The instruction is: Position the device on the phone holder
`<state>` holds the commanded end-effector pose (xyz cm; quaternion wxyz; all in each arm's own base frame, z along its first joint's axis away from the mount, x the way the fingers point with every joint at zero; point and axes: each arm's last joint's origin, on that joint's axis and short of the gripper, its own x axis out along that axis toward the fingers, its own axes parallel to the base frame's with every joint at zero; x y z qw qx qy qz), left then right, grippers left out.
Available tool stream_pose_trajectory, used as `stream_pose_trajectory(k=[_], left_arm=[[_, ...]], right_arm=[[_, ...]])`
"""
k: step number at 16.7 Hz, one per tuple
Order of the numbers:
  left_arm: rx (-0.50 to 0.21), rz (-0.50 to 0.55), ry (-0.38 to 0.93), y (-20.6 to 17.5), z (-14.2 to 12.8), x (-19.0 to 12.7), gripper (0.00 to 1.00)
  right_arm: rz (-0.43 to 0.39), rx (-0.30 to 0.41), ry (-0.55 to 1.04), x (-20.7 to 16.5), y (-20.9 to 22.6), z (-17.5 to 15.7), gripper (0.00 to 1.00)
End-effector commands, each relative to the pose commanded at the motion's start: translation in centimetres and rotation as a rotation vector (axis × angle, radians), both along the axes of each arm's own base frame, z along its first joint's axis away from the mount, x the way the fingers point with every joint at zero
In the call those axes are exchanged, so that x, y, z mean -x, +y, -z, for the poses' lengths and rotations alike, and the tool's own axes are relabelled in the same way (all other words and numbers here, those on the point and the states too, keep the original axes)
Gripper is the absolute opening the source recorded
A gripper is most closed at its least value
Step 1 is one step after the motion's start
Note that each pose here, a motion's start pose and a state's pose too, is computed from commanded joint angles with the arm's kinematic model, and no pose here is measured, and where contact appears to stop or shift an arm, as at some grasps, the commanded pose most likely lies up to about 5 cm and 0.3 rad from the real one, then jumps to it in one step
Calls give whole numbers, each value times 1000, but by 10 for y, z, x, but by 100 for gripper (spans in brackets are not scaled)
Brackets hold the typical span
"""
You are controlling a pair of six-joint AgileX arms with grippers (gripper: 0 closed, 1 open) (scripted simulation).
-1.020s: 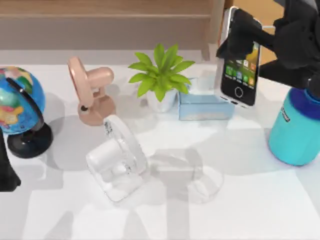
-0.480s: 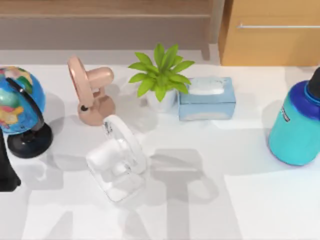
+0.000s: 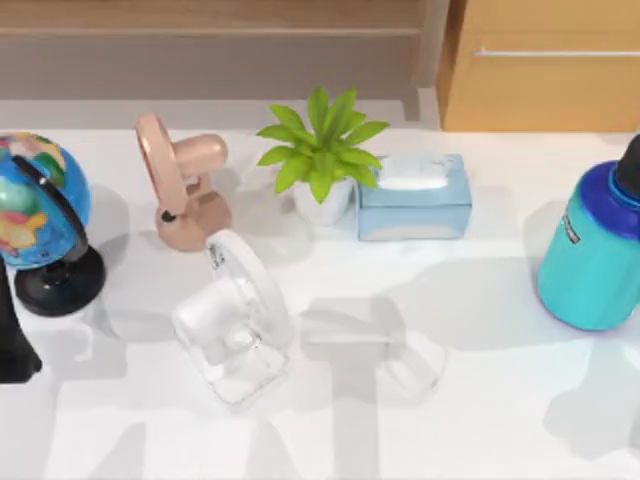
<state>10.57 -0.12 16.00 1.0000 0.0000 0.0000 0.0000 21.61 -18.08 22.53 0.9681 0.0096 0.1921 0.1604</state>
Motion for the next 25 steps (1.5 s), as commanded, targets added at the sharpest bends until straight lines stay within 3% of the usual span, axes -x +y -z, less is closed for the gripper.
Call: stream_pose_trajectory(k=[5, 11, 17, 25], left_arm=[[0, 0, 0, 0, 0, 0, 100], [0, 0, 0, 0, 0, 0, 100], [0, 0, 0, 0, 0, 0, 100], [0, 0, 0, 0, 0, 0, 100]], right_arm=[[42, 90, -22, 29, -20, 29, 0], [44, 93, -22, 29, -19, 28, 0], [150, 65, 12, 26, -31, 38, 0], [43, 92, -22, -16, -7, 46, 0]])
